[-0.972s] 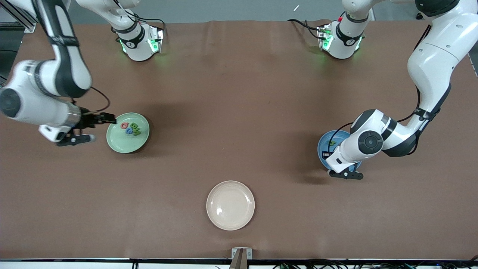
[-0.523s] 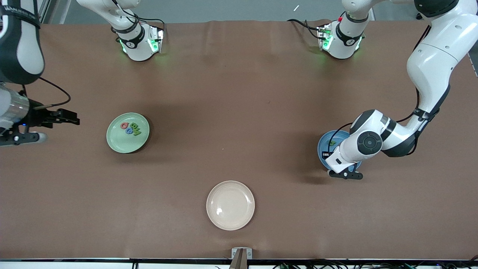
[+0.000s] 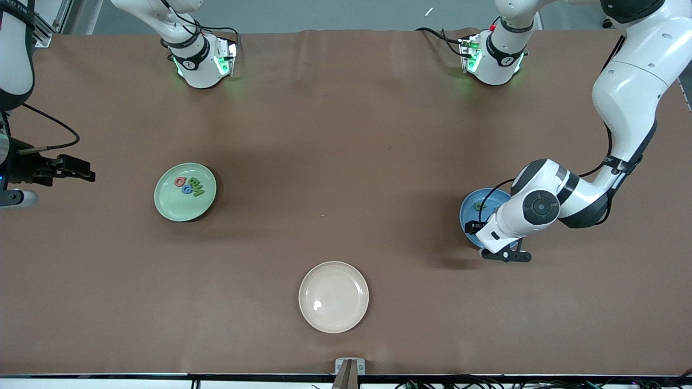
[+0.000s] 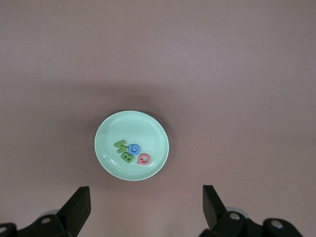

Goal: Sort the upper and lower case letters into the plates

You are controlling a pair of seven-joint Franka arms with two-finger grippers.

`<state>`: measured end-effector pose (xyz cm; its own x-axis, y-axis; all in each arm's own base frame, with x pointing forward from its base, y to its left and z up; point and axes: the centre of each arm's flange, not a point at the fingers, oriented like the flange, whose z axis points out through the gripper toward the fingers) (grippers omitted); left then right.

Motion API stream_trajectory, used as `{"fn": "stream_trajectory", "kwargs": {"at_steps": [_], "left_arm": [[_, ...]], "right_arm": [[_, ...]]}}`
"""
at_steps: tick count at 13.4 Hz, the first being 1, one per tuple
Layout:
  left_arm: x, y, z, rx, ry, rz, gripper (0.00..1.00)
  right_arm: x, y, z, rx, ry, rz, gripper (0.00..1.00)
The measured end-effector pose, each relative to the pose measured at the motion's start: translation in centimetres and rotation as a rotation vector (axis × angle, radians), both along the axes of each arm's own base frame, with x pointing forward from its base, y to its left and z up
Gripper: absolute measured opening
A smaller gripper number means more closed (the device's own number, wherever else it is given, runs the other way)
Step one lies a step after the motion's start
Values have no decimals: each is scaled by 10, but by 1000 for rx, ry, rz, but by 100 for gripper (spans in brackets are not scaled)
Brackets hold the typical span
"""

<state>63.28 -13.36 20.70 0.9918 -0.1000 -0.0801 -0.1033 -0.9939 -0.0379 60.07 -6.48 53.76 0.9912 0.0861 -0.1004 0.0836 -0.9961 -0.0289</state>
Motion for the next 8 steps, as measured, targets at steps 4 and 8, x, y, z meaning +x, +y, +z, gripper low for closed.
{"fn": "stream_trajectory", "kwargs": {"at_steps": [4, 8], "left_arm": [[1, 0, 8, 1, -4, 1, 100], [1, -2, 26, -58, 26, 17, 100]], "right_arm": [[6, -13, 11, -4, -26, -21, 100], [4, -4, 8, 2, 2, -8, 100]]}}
